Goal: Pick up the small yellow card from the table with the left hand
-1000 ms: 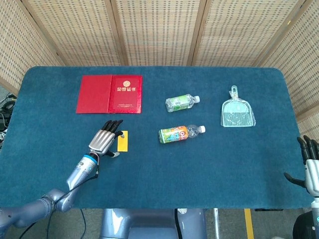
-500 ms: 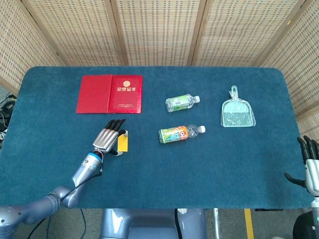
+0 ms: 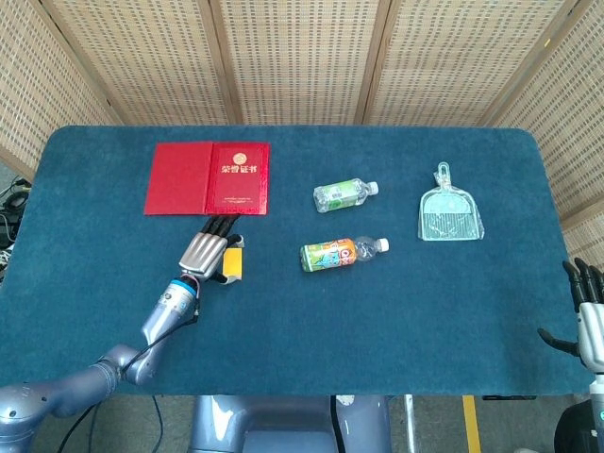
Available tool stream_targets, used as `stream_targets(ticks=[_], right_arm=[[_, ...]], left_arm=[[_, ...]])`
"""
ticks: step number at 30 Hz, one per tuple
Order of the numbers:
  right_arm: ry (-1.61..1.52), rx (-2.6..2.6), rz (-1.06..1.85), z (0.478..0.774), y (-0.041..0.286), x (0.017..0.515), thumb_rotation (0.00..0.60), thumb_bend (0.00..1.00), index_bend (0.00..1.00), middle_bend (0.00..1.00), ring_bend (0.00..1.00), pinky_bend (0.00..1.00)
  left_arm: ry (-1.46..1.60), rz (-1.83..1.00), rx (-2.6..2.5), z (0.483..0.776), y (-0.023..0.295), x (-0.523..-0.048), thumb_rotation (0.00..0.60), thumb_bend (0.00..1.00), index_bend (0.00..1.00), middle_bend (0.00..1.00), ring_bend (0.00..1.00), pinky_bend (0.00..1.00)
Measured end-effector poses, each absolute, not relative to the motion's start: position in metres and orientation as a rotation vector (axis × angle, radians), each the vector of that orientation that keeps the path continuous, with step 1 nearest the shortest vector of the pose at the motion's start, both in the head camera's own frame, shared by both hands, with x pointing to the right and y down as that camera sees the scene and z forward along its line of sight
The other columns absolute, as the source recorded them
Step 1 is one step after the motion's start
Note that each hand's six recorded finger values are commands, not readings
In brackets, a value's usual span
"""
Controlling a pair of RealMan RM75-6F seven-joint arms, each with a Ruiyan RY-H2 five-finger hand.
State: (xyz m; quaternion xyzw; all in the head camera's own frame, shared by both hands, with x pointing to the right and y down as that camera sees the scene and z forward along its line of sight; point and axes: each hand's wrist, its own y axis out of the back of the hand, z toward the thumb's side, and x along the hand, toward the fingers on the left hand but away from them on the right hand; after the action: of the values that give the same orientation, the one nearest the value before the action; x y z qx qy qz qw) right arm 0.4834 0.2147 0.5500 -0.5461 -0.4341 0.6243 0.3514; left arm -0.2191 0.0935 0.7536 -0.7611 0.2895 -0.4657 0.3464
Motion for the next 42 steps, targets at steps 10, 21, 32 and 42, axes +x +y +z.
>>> stream_targets(ticks=[10, 21, 32, 42], right_arm=[[-1.123, -1.415, 1.616, 0.550, 0.215, 0.483, 0.600, 0.00, 0.03, 0.00, 0.00, 0.00], [-1.120, -1.422, 1.623, 0.552, 0.215, 0.483, 0.600, 0.00, 0.03, 0.00, 0.00, 0.00], [-1.123, -1.424, 1.625, 0.552, 0.215, 0.484, 0.600, 0.00, 0.03, 0.00, 0.00, 0.00], [-1.120, -1.428, 1.626, 0.552, 0.215, 0.484, 0.600, 0.00, 0.03, 0.00, 0.00, 0.00]], left_arm=[[0.828, -1.145, -1.979, 0.726, 0.080, -0.222, 0.600, 0.08, 0.38, 0.00, 0.00, 0.00], [0.676, -1.227, -2.060, 0.734, 0.112, -0.239, 0.600, 0.08, 0.42, 0.00, 0.00, 0.00], [0.679, -1.237, -2.066, 0.745, 0.120, -0.233, 0.600, 0.17, 0.47, 0.00, 0.00, 0.00], [0.677, -1.239, -2.066, 0.745, 0.119, -0.230, 0.600, 0.24, 0.48, 0.00, 0.00, 0.00]])
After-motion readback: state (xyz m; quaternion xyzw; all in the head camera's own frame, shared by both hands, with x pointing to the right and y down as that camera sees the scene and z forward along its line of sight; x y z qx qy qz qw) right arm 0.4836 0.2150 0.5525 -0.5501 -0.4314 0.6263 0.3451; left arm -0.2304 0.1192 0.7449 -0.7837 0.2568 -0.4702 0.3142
